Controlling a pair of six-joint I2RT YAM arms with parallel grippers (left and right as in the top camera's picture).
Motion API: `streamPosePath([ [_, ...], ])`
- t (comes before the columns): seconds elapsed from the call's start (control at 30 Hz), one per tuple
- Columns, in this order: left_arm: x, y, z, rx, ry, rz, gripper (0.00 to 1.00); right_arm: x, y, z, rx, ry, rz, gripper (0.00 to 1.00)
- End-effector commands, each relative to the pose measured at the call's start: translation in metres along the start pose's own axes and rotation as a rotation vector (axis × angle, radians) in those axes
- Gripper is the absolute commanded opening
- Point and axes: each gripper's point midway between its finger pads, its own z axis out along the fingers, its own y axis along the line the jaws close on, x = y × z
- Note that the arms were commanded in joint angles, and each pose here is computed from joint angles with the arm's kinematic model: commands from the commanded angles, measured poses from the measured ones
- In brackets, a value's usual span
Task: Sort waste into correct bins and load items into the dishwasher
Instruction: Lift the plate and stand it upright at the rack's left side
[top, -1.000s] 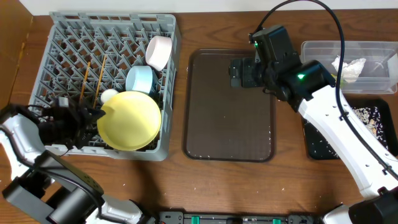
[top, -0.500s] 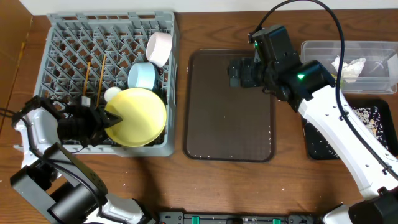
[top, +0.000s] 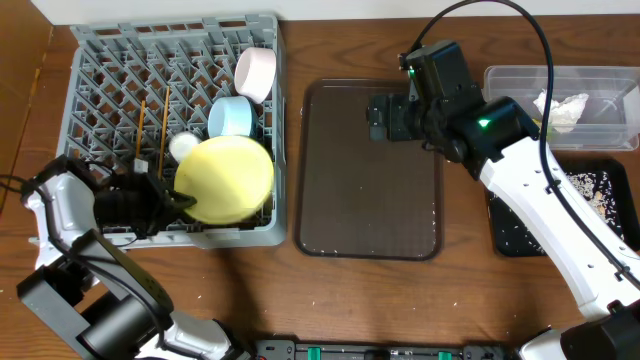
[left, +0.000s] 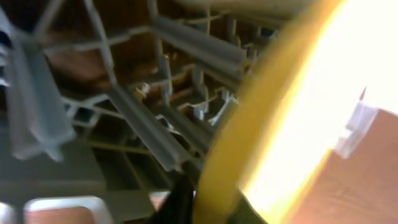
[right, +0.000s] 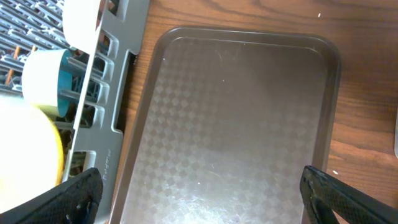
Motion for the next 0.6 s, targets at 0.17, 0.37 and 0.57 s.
streamPosePath([
  [0.17, 0.010, -0.005, 0.001, 0.027, 0.041, -0.046, 0.08, 0.003, 0.001, 0.001, -0.004, 0.009, 0.008, 0.99],
  [0.37, 0.010, -0.035, -0.016, 0.161, 0.021, -0.051, 0.08, 0.004, 0.001, 0.001, -0.003, 0.011, 0.008, 0.99],
  [0.57, 0.016, -0.045, -0.036, 0.179, -0.049, -0.024, 0.07, 0.002, 0.001, 0.001, -0.002, 0.003, 0.004, 0.99],
])
